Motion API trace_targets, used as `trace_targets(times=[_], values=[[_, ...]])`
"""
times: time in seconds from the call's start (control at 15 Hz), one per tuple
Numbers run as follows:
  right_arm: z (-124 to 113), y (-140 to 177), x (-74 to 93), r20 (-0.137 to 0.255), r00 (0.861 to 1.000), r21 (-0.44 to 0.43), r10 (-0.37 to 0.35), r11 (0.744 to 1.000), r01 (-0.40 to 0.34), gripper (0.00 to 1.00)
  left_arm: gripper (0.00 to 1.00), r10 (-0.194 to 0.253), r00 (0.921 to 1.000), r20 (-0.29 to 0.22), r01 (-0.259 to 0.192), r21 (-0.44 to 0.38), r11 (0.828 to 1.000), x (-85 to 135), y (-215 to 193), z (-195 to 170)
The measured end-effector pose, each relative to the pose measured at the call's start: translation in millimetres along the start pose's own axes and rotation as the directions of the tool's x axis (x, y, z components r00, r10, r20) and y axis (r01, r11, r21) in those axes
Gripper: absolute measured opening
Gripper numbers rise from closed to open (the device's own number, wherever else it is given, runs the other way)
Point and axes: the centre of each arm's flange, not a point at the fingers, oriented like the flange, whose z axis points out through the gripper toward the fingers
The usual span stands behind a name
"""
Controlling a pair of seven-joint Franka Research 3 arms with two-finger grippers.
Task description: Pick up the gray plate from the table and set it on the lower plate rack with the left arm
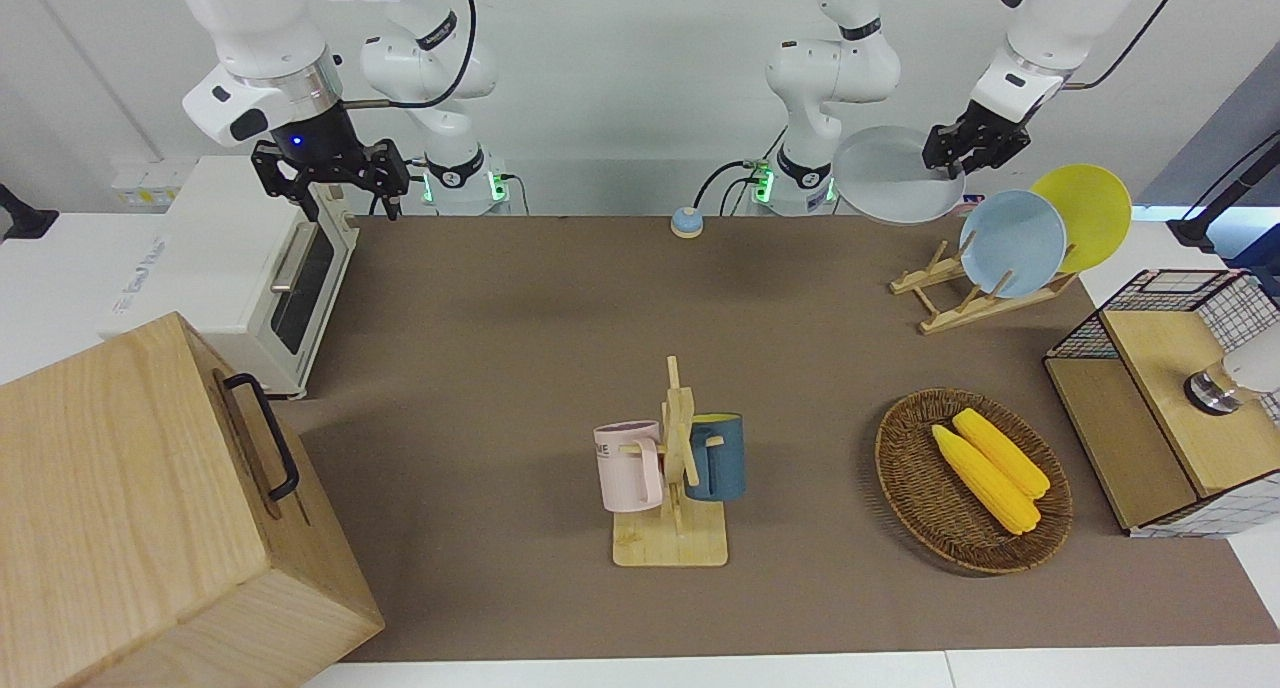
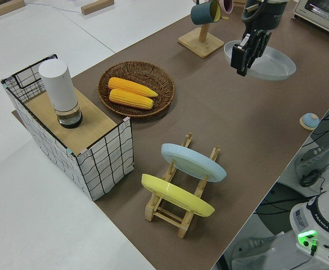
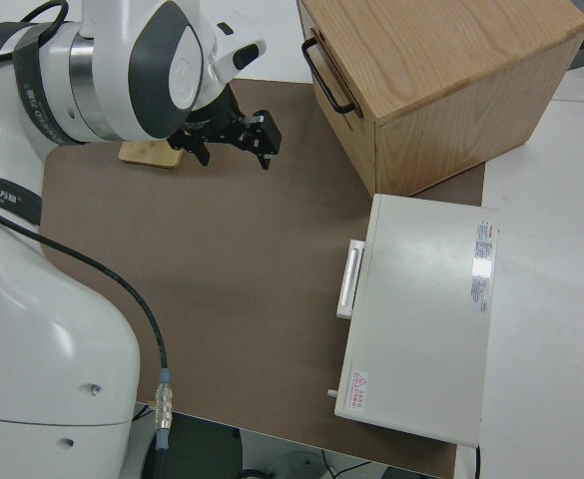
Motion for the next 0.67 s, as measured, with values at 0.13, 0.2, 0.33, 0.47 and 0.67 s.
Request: trace_targets(times=[0.13,0.2,0.33,0.47,0.67], values=[[0,0,0.0,0.000,1.000,0.000,0.000,1.000,0.000,0.99,0.07,-0.031,0.9995,0.010,0.030,0.068,0.997,-2,-6,-2],[0,0,0.0,0.000,1.000,0.000,0.000,1.000,0.000,0.99,0.07,-0.049,0.9987,0.014,0.048,0.101,0.994,-3,-6,-3],[0,0,0.0,0.000,1.000,0.000,0.000,1.000,0.000,0.99,0.07,-0.089,0.9957,0.024,0.084,0.175,0.981,-3,0,-4],[0,0,0.0,0.000,1.000,0.000,0.000,1.000,0.000,0.99,0.07,-0.132,0.9907,0.032,0.119,0.270,0.955,-3,16,-6],[0,0,0.0,0.000,1.000,0.000,0.000,1.000,0.000,0.99,0.07,-0.194,0.9804,0.034,0.165,0.401,0.901,-1,45,-5]])
